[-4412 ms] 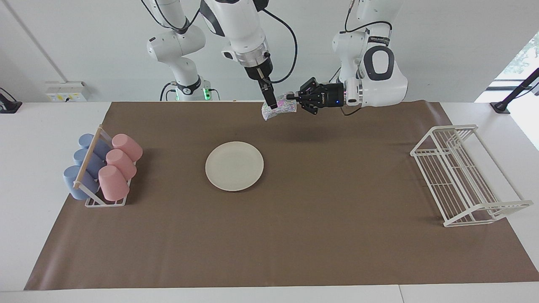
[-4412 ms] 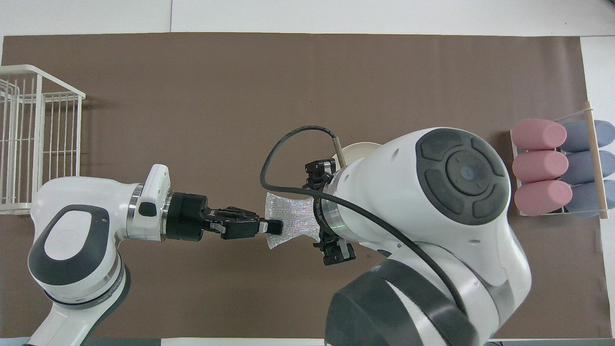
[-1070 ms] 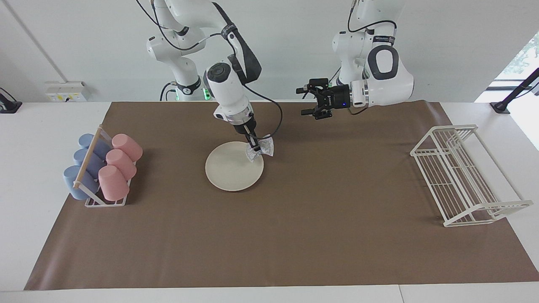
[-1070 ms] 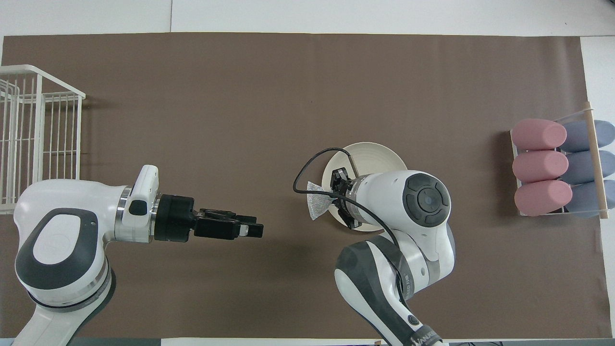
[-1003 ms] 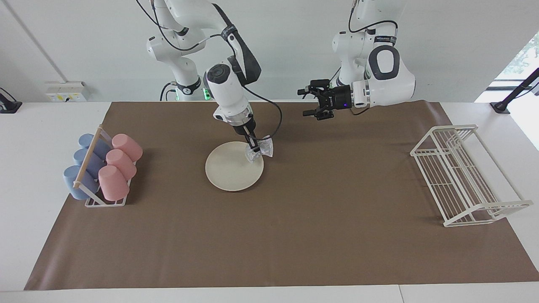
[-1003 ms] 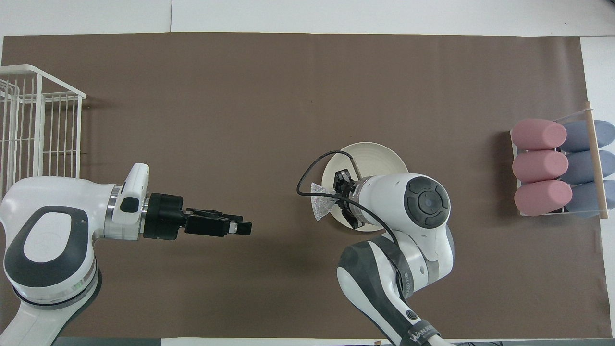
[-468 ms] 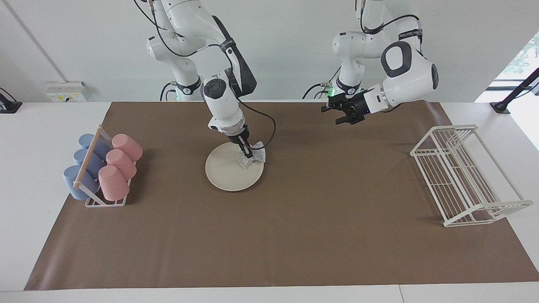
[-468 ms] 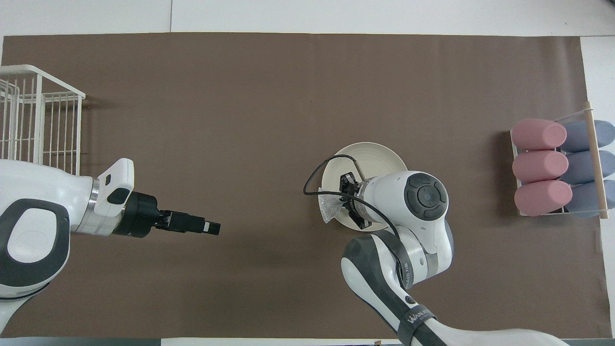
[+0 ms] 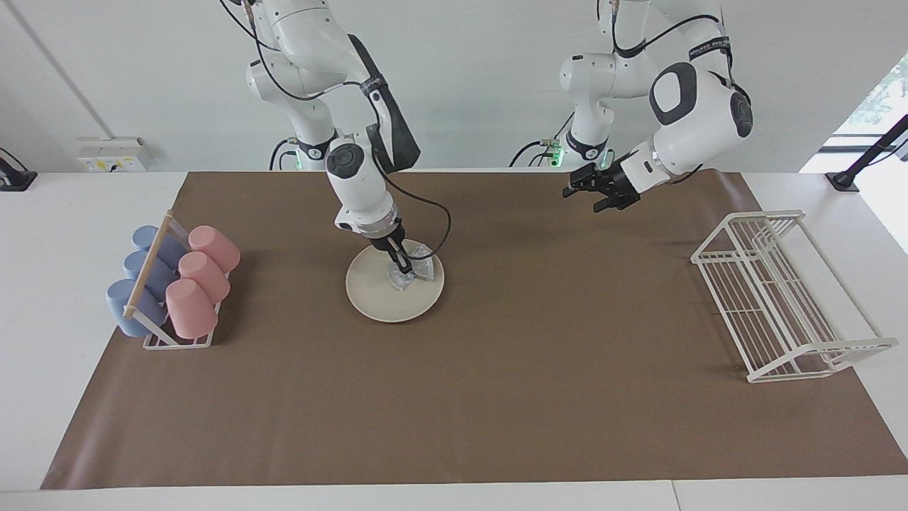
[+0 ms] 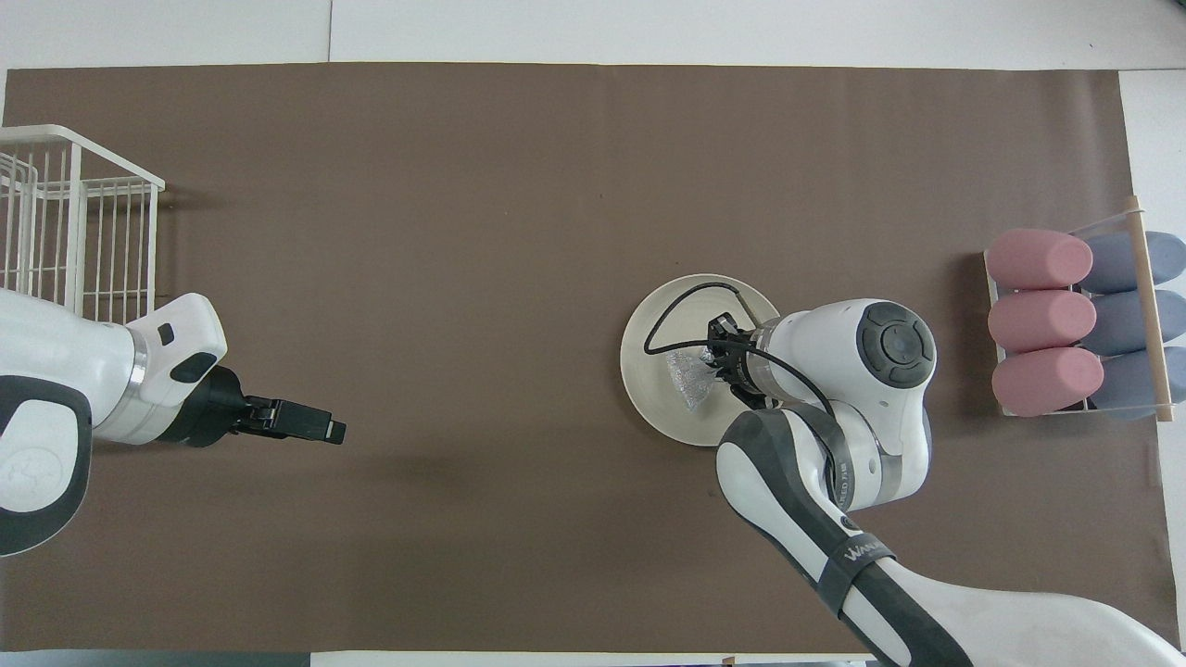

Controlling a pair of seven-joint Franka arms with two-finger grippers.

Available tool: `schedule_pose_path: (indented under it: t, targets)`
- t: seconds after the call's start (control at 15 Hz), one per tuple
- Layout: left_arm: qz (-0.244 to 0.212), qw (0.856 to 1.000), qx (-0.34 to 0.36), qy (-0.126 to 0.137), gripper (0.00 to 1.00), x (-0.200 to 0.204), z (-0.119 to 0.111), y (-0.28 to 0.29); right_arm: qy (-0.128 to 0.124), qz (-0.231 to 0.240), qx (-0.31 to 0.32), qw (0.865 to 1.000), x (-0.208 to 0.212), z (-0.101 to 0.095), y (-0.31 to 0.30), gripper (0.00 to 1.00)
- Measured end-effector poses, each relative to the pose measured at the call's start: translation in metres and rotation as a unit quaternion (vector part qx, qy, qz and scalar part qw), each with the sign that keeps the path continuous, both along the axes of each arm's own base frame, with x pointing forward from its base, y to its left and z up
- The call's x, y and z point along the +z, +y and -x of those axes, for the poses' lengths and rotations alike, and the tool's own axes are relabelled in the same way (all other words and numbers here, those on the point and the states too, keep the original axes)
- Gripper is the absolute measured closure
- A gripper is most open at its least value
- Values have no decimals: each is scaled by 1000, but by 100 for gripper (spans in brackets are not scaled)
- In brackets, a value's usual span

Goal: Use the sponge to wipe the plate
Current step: 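Wipe the plate surface with the sponge in the right gripper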

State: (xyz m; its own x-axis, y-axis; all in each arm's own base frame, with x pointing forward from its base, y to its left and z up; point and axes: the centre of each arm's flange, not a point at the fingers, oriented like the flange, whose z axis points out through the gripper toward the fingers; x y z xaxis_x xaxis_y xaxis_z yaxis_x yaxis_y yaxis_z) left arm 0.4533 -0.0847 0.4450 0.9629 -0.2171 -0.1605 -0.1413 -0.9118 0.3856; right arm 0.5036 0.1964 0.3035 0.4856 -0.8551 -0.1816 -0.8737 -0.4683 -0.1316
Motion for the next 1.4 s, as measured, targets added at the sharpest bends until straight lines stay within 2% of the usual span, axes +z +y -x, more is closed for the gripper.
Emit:
schedule_pose_path:
  t: [0.4,0.6,0.8,1.07,1.4]
  targets:
    - [-11,1000,0,-7,0,3,-3,6,-8,1,17,1000,-1,-8,-22,92]
    - [-11,1000,1,-8,0,3,-3,6,-2,0,5,1000,0,-3,-8,92]
    - [-12,1000,6,-8,0,3,-3,5,10,-2,-22,1000,0,11,25,92]
    - [-14,1000,11,-6,0,4,-3,3,7,-25,-68,997,3,22,57,92]
    - [-15,1000,14,-10,0,4,-4,3,-3,-27,-49,998,2,19,50,92]
